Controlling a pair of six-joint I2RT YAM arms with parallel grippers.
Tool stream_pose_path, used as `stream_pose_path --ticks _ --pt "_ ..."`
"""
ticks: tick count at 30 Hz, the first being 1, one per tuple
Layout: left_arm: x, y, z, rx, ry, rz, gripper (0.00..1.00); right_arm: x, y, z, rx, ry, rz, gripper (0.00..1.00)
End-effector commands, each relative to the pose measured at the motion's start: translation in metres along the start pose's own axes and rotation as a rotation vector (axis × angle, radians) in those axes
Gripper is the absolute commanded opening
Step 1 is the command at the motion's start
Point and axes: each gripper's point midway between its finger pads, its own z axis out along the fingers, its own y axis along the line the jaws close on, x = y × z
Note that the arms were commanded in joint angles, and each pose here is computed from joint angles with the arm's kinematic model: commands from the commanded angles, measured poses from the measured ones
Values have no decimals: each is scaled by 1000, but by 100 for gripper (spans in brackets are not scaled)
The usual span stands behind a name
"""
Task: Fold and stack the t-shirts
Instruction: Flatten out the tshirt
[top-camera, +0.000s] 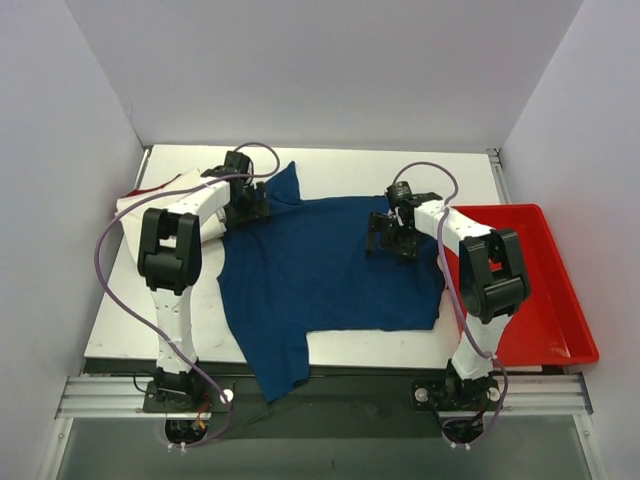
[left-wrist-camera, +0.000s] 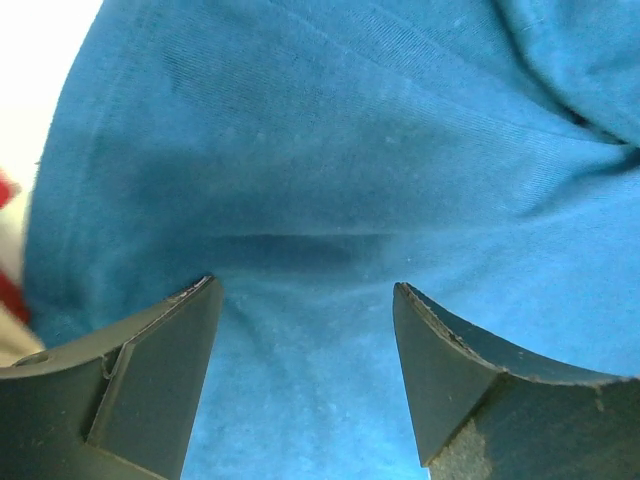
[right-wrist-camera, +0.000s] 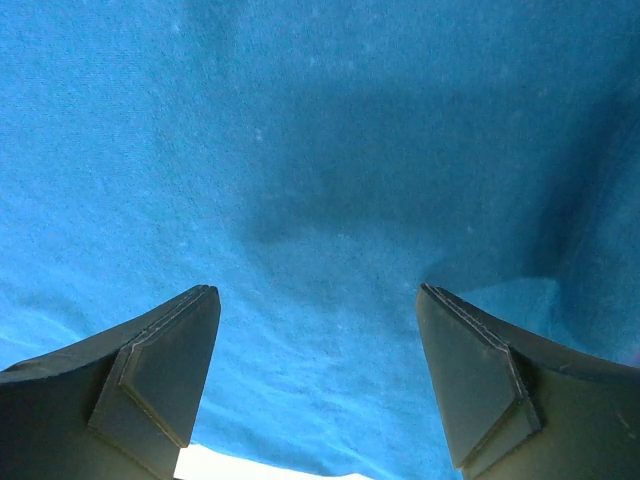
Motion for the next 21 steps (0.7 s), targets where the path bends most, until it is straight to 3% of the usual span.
stream_pose_path --ticks 1,3,6,14,21 --pt "-48 -24 -64 50 -202 44 80 0 4 -20 -7 -4 1 81" --pt "-53 -39 -93 88 -249 54 80 5 3 -23 -10 1 3 81" --pt "-32 -49 -112 131 -219 46 80 13 5 -28 -29 6 -2 81" --pt "85 -21 -85 142 43 19 80 41 -8 -27 -8 48 9 81" --pt "124 -10 -52 139 192 30 80 54 -15 -19 12 82 14 81"
